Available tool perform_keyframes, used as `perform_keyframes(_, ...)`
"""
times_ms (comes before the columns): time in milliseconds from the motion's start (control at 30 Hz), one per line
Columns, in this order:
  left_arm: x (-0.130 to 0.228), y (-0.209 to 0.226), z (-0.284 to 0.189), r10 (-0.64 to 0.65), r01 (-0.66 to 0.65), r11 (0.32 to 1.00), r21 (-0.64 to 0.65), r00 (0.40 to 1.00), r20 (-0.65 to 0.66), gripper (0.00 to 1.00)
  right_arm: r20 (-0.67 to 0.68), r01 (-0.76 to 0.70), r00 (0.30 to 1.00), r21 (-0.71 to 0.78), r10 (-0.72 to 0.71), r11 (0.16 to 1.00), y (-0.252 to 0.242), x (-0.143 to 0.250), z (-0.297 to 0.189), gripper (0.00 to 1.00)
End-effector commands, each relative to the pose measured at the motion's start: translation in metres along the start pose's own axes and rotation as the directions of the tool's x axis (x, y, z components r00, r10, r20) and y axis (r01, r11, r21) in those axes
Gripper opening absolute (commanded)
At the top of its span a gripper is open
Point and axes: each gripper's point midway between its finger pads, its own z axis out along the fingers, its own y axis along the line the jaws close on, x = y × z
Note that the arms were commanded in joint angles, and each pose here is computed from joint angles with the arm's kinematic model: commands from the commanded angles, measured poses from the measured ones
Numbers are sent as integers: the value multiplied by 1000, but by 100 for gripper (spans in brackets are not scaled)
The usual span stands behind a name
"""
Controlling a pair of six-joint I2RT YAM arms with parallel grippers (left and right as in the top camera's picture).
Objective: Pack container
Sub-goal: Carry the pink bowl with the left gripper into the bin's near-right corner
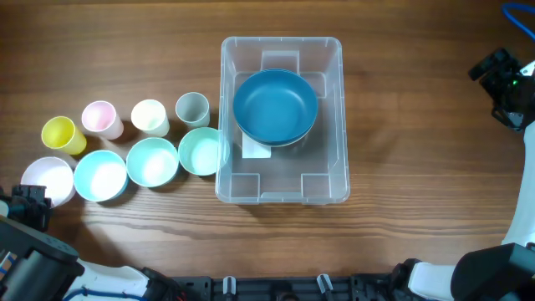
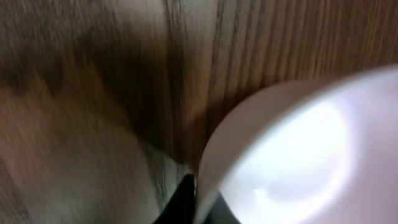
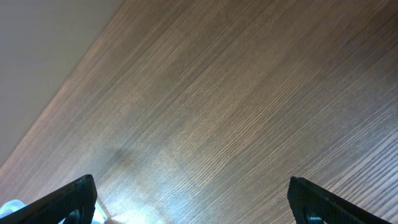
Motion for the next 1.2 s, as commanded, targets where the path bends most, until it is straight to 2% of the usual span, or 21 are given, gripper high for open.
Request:
perform_keyframes(0,-13,0,-28,-18,16,999,40,998,60,4,2,-3,1000,0,3,1000,2,-1,1,100)
perform_keyframes(100,-23,1,-60,-40,34,998,51,991,129,4,2,-3,1000,-1,3,1000,2,-2,1,100)
perform_keyframes(167,-29,-10,-103,-58,40,995,96,978,202,4,2,-3,1000,-1,3,1000,2,-2,1,100)
perform_keyframes(233,-22,-31,-131,-51,13,984,180,976,210,4,2,-3,1000,-1,3,1000,2,-2,1,100)
perform_keyframes(333,14,-89,-174,64,-133,913,387,981,185,4,2,-3,1000,-1,3,1000,2,-2,1,99)
perform_keyframes(433,77,-145,-205,304,-367,770,522,930,204,4,2,-3,1000,-1,3,1000,2,-2,1,100)
perform_keyframes(500,122,-171,-218,452,-497,661,562,862,230,4,2,-3,1000,-1,3,1000,2,-2,1,100)
perform_keyframes(600,226,-211,-234,692,-677,405,615,666,278,4,2,-3,1000,-1,3,1000,2,-2,1,99)
perform_keyframes(667,286,-225,-240,781,-754,249,608,527,334,4,2,-3,1000,-1,3,1000,2,-2,1,100)
perform_keyframes(800,393,-225,-233,875,-839,14,544,274,400,4,2,-3,1000,-1,3,1000,2,-2,1,100)
perform_keyframes(867,432,-215,-220,903,-856,-59,514,174,393,4,2,-3,1000,-1,3,1000,2,-2,1,100)
perform_keyframes(1033,495,-187,-167,956,-878,-151,453,-14,293,4,2,-3,1000,-1,3,1000,2,-2,1,100)
perform_keyframes(1167,527,-173,-124,971,-880,-190,435,-102,218,4,2,-3,1000,-1,3,1000,2,-2,1,100)
